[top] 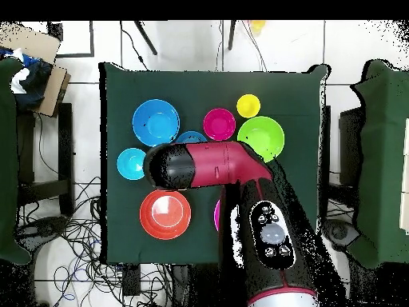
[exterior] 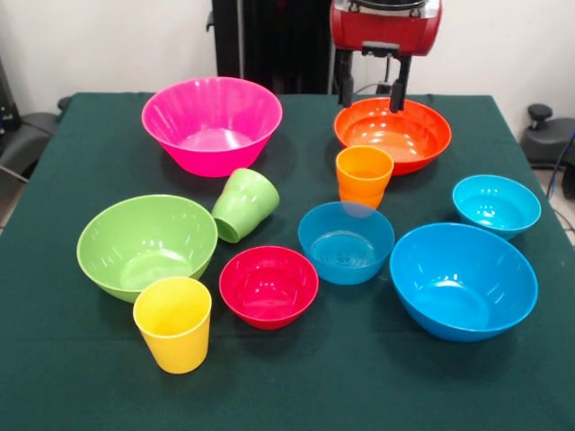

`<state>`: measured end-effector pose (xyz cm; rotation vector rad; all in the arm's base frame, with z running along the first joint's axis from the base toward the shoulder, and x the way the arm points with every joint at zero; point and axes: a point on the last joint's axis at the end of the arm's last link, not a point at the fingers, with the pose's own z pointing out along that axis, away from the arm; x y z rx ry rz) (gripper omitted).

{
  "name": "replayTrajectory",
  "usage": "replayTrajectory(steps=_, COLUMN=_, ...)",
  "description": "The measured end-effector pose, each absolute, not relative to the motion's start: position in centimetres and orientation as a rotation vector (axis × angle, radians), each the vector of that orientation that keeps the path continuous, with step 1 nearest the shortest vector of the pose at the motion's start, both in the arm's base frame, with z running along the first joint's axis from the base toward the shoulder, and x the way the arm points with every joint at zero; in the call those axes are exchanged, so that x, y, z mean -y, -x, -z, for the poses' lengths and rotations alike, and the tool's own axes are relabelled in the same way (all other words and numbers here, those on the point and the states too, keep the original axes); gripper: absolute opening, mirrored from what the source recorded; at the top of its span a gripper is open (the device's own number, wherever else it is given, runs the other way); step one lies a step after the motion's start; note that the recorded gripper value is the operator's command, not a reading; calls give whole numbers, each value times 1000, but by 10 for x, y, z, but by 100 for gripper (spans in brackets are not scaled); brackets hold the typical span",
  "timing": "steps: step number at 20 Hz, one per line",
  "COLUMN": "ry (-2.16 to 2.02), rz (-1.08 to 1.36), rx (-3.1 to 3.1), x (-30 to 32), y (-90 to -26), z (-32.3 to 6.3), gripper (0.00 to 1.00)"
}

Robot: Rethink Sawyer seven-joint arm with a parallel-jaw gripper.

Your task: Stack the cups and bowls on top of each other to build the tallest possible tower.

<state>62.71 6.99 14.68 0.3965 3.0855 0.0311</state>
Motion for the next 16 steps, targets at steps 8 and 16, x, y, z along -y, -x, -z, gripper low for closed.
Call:
replayTrajectory(steps=8, ry=-500, rz=-20, rx=-3061, x=-25, y=-628, z=-155, gripper=100)
replayTrajectory(steps=16, ry=-677, rz=-8, rx=-3030, x=48, y=-617, z=-160, gripper=100)
